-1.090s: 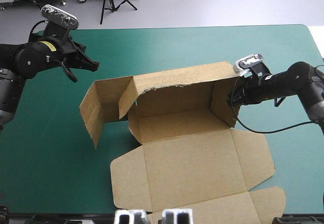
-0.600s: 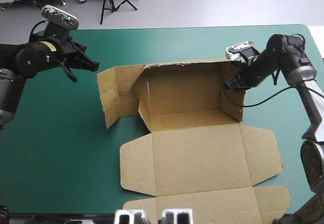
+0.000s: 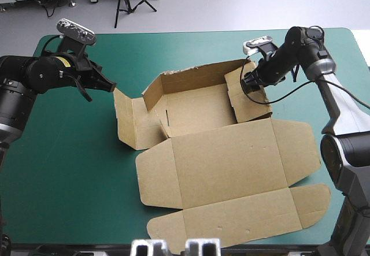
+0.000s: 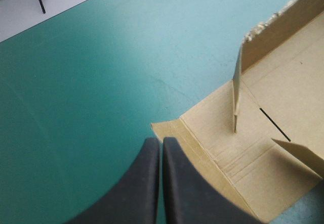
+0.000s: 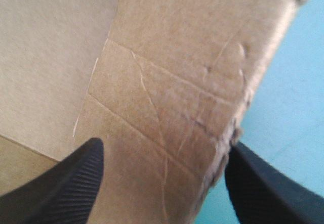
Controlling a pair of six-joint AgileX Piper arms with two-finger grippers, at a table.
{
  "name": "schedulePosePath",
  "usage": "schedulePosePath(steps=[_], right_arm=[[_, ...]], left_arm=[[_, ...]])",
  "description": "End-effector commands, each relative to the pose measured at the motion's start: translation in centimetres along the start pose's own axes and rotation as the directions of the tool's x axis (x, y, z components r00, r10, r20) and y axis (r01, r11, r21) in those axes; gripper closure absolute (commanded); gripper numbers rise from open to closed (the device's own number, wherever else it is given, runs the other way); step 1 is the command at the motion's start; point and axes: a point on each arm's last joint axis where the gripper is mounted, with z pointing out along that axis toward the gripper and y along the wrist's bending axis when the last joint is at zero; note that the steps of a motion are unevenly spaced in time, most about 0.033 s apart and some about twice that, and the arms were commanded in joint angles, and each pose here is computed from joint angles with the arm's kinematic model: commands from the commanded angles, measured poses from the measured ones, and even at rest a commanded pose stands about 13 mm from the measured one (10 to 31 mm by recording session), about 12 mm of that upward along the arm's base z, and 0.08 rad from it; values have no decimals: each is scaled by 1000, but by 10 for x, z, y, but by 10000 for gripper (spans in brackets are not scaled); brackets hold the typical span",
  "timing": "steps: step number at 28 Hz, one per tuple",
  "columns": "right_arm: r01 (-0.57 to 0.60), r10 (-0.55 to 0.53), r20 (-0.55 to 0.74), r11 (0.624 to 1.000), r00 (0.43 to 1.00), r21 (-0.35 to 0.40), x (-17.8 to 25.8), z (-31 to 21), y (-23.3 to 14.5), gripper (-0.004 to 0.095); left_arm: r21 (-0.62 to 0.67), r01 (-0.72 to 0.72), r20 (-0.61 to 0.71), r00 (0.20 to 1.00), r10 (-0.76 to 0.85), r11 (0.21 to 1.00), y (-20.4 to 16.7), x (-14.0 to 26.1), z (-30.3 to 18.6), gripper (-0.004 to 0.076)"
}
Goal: Fold the box
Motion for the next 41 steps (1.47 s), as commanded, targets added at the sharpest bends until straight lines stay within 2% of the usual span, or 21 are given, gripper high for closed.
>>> schedulePosePath(steps=[1,2,5,7,13,23,35,41], right_arm=[[-11,6,158,999,987,30,-9,-67,17,129],[-8,2,169,999,986,36,-9,-73,18,129],[0,-18,148,993,989,122,-3,-81,14,138],[-11,-7,121,990,993,141,0,-76,10,138],[-53,48,61,995,997,86,0,-45,5,142],[-83,84,-17,996,996,13,-3,1,-4,157],[-62,60,-59,998,996,-26,-3,26,-7,538],[15,-17,-34,999,999,-43,-8,23,-4,917]], left_arm=[[-25,0,83,997,2,1000,1,-8,-16,715],[-26,-3,72,997,5,1000,1,-7,-16,715],[-20,-8,3,1000,8,1000,1,0,-16,715],[-16,-7,-7,1000,7,1000,0,1,-16,715],[41,18,-92,996,-14,999,-7,13,-20,715],[53,27,-138,990,-20,998,-19,54,-31,717],[31,77,-111,991,-73,997,-27,81,-44,716],[48,97,-55,994,-95,994,-29,76,-44,716]])
